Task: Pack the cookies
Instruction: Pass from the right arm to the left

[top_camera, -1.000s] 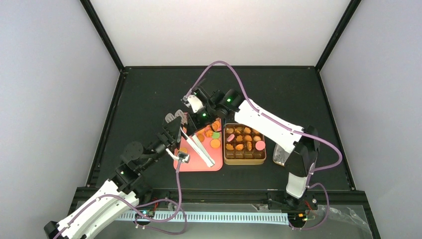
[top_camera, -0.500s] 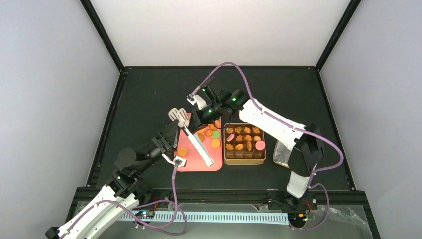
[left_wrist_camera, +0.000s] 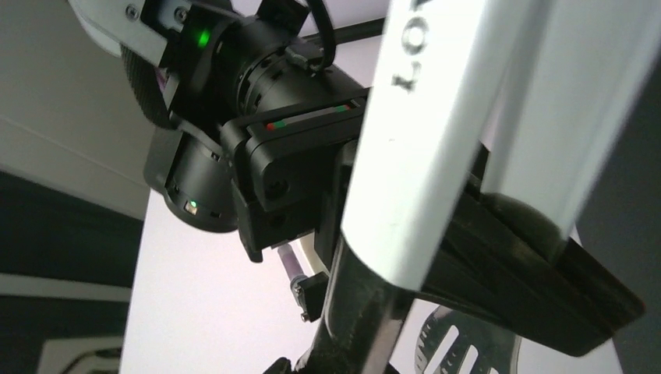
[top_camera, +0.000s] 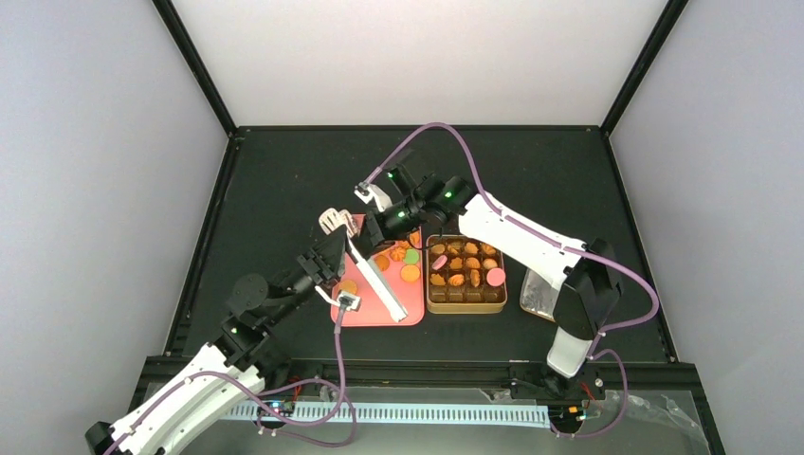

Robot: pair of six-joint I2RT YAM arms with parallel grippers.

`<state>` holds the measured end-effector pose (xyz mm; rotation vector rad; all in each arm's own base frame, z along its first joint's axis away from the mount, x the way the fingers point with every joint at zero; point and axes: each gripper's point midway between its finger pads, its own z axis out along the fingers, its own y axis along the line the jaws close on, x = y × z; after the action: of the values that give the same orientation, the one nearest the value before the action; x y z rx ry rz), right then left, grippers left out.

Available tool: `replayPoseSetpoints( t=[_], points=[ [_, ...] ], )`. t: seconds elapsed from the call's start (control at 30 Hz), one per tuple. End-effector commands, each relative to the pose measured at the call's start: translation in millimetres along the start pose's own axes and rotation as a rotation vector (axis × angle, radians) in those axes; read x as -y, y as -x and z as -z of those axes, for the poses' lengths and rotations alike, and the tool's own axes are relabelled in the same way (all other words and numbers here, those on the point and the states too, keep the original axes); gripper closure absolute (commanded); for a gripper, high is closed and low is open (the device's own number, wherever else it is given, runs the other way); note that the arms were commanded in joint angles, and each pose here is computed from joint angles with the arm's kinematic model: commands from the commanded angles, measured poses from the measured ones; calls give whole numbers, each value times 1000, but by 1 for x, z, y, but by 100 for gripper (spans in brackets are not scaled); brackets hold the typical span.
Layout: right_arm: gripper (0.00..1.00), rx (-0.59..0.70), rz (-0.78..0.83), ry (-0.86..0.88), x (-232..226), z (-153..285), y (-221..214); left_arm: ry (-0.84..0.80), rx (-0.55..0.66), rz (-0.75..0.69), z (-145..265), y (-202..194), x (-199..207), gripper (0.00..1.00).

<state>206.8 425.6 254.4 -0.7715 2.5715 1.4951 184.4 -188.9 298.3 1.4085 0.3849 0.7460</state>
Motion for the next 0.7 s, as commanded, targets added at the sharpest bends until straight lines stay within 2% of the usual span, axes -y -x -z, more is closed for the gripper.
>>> replayPoseSetpoints(
  t=[0.0,0.13,0.2,0.4,0.47,0.57,0.67],
  points=[
    [98,13,41,56,-20,10,0,89,-23,0,0,-7,-36,78],
    [84,24,62,22,-17,13,1,96,-25,26,0,-9,-42,98],
    [70,42,85,4,-19,18,4,88,-23,48,-1,-9,-43,98],
    [45,151,183,-123,-7,46,22,31,-2,155,-2,-8,-46,99],
    [40,236,230,-173,1,62,31,5,12,221,-2,-6,-49,98],
    [34,452,401,-256,7,94,42,-47,12,367,-6,-7,-51,99],
    [14,678,585,-329,4,131,36,-112,-28,590,-15,-14,-56,99]
  ],
)
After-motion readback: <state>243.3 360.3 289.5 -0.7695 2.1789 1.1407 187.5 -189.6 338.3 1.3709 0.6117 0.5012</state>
